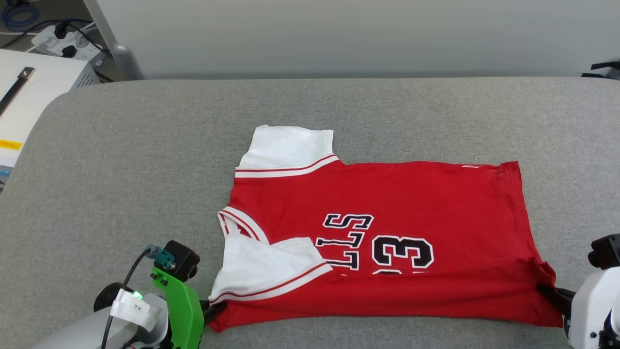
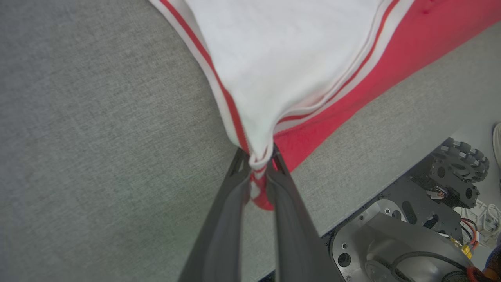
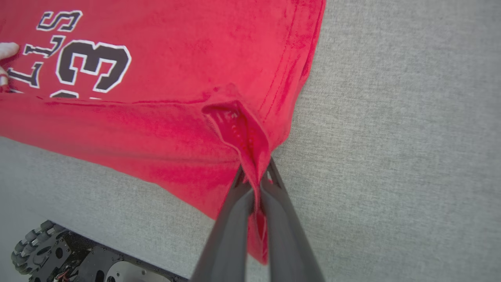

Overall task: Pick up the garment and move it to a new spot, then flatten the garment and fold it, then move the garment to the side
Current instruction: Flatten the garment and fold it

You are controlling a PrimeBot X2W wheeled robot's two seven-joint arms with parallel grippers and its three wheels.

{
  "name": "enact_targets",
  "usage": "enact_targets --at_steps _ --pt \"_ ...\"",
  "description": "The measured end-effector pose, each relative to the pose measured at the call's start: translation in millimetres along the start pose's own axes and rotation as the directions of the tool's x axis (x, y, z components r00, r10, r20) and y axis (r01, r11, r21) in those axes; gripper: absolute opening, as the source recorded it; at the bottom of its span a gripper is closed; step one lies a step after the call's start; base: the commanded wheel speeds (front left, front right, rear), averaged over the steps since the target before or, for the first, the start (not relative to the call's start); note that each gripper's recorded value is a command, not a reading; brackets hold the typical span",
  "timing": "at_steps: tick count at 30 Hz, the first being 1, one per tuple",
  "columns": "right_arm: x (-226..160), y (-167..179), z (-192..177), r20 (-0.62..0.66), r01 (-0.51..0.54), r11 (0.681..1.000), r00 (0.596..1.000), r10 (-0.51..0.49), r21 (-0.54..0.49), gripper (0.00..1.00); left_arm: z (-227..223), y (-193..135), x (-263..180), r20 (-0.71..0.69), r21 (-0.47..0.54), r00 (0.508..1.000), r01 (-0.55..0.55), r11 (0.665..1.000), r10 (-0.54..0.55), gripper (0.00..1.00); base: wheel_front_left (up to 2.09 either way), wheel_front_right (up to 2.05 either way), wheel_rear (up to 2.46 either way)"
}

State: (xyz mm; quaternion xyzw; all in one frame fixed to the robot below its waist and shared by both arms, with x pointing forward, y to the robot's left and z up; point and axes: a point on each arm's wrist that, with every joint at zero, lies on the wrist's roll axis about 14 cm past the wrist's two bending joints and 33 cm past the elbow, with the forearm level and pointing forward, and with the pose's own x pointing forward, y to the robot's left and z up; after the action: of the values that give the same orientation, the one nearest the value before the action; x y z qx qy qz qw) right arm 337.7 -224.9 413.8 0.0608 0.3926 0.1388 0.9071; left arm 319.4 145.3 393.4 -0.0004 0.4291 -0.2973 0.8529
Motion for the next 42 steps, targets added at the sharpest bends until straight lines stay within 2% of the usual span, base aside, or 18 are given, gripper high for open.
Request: enact_targets --at_steps 7,8,9,10,11,18,22,23,24,33,37,42 --pt "21.3 -5.3 -15.7 -0.034 0.03 0.999 0.999 -0.029 0.018 0.0 -9.3 8.5 17.7 -0.014 -0.044 1.0 -0.015 0.999 0.015 0.0 0.0 0.0 0.0" --pt "23.3 -5.5 -18.1 -0.039 0.033 0.999 0.999 -0.032 0.009 0.2 -9.5 10.2 19.0 -0.009 -0.049 1.0 -0.021 0.999 0.021 0.05 0.0 0.0 0.0" --pt "25.5 -4.6 -21.5 -0.044 0.033 0.999 0.998 -0.033 0.004 0.4 -9.3 11.0 20.2 -0.001 -0.054 1.0 -0.024 0.998 0.024 0.74 0.0 0.0 0.0" --pt "27.3 -2.8 -23.5 -0.042 0.031 0.999 0.999 -0.03 0.008 0.49 -8.7 12.4 20.8 0.009 -0.057 1.0 -0.029 0.998 0.029 1.0 0.0 0.0 0.0" --pt "28.5 -1.2 -23.1 -0.027 0.029 0.999 0.999 -0.028 0.017 1.0 -7.0 14.0 20.7 0.025 -0.057 0.999 -0.036 0.998 0.038 1.0 0.0 0.0 0.0" --pt "16.4 -13.2 10.6 0.184 0.091 0.996 0.979 -0.088 -0.009 1.0 12.5 24.6 5.9 0.142 -0.028 0.986 -0.087 0.996 0.09 1.0 0.0 0.0 0.0" --pt "-1.2 -17.1 39.2 0.355 0.131 0.991 0.927 -0.122 -0.001 1.0 35.5 30.4 -12.0 0.248 -0.014 0.961 -0.125 0.992 0.125 1.0 0.0 0.0 0.0" --pt "-6.2 -16.0 48.3 0.402 0.139 0.99 0.907 -0.125 -0.006 1.0 42.9 32.5 -17.1 0.277 -0.012 0.951 -0.138 0.99 0.135 1.0 0.0 0.0 0.0" --pt "-20.4 -12.9 71.7 0.517 0.167 0.986 0.845 -0.137 -0.012 1.0 67.9 37.4 -29.1 0.355 0.004 0.921 -0.173 0.985 0.161 1.0 0.0 0.0 0.0" --pt "-59.1 13.8 118.4 0.746 0.193 0.981 0.652 -0.137 0.012 1.0 155.6 35.6 -39.1 0.517 0.105 0.847 -0.204 0.973 0.121 1.0 0.0 0.0 0.0" --pt "-62.7 26.6 125.3 0.773 0.19 0.982 0.622 -0.122 0.003 1.0 187.1 35.6 -31.2 0.528 0.12 0.844 -0.181 0.976 0.092 1.0 0.0 0.0 0.0" --pt "-53.8 36.5 125.4 0.766 0.189 0.982 0.634 -0.107 -0.02 1.0 220.1 47.1 -12.7 0.467 0.079 0.88 -0.136 0.987 0.084 1.0 0.0 0.0 0.0"
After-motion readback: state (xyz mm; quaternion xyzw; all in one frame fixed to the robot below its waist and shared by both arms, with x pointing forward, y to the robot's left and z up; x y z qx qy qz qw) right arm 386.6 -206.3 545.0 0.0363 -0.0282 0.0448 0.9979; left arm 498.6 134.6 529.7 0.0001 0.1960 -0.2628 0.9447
